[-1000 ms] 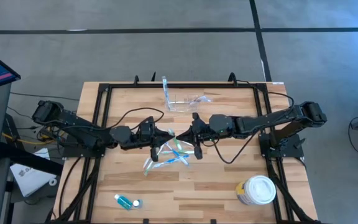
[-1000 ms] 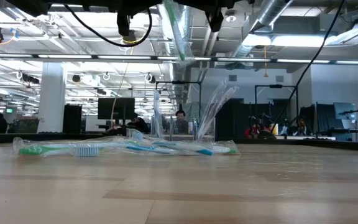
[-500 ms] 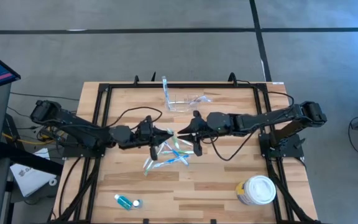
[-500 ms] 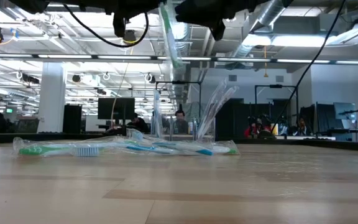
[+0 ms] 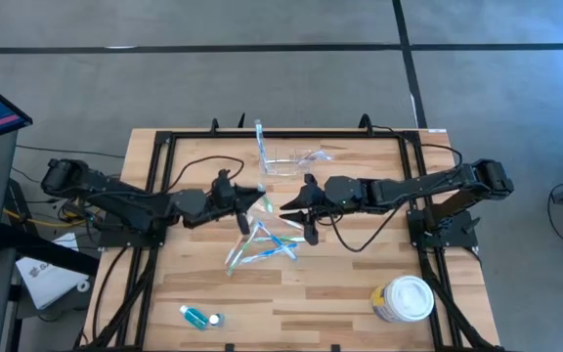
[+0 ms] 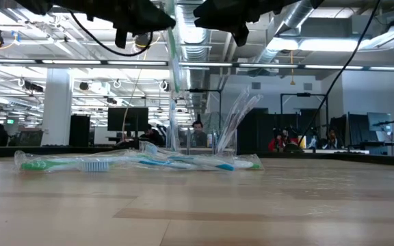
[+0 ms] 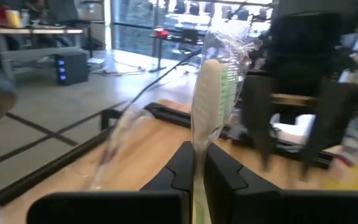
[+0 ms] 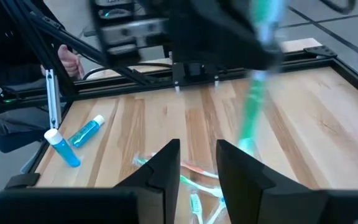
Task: Pick & Place toothbrushing station
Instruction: Put the green toothbrush into the transparent organizer
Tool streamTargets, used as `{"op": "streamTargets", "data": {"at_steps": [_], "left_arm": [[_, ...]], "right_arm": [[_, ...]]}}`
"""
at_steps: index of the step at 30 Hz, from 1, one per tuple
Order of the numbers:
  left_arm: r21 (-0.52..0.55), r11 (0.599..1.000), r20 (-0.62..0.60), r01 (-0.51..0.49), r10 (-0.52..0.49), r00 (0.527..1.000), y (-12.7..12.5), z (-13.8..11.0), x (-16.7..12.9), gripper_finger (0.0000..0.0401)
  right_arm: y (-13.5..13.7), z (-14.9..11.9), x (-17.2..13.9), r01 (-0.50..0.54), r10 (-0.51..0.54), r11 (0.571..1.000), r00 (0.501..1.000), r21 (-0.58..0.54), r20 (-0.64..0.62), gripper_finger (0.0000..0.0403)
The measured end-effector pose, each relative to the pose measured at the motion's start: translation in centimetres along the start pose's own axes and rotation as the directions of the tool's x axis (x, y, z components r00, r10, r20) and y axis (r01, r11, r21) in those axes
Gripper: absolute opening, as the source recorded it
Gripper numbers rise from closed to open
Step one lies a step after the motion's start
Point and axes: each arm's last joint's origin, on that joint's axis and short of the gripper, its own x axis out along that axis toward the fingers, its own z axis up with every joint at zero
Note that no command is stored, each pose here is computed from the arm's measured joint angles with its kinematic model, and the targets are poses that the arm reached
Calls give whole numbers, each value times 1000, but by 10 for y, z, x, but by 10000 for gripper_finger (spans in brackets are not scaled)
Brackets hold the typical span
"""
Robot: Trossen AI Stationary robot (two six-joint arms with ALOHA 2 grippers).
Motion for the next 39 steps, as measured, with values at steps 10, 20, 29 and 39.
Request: {"op": "streamTargets", "data": {"at_steps": [10, 20, 29, 39], "left_arm": [[-8, 992, 14, -127, 127, 992, 37, 5, 20, 7], [-17, 972, 27, -235, 235, 972, 70, 10, 31, 7], [-24, 956, 54, -292, 293, 955, 100, 12, 43, 7], [5, 953, 62, -302, 301, 952, 121, -3, 64, 7]], "right_arm": [[8, -1, 0, -22, 22, 1000, 1000, -8, -4, 96], [7, -1, 0, -21, 20, 999, 1000, -38, -3, 95], [7, -1, 0, -21, 21, 996, 1000, -88, 0, 95], [7, -1, 0, -21, 21, 993, 1000, -114, -4, 95]]}}
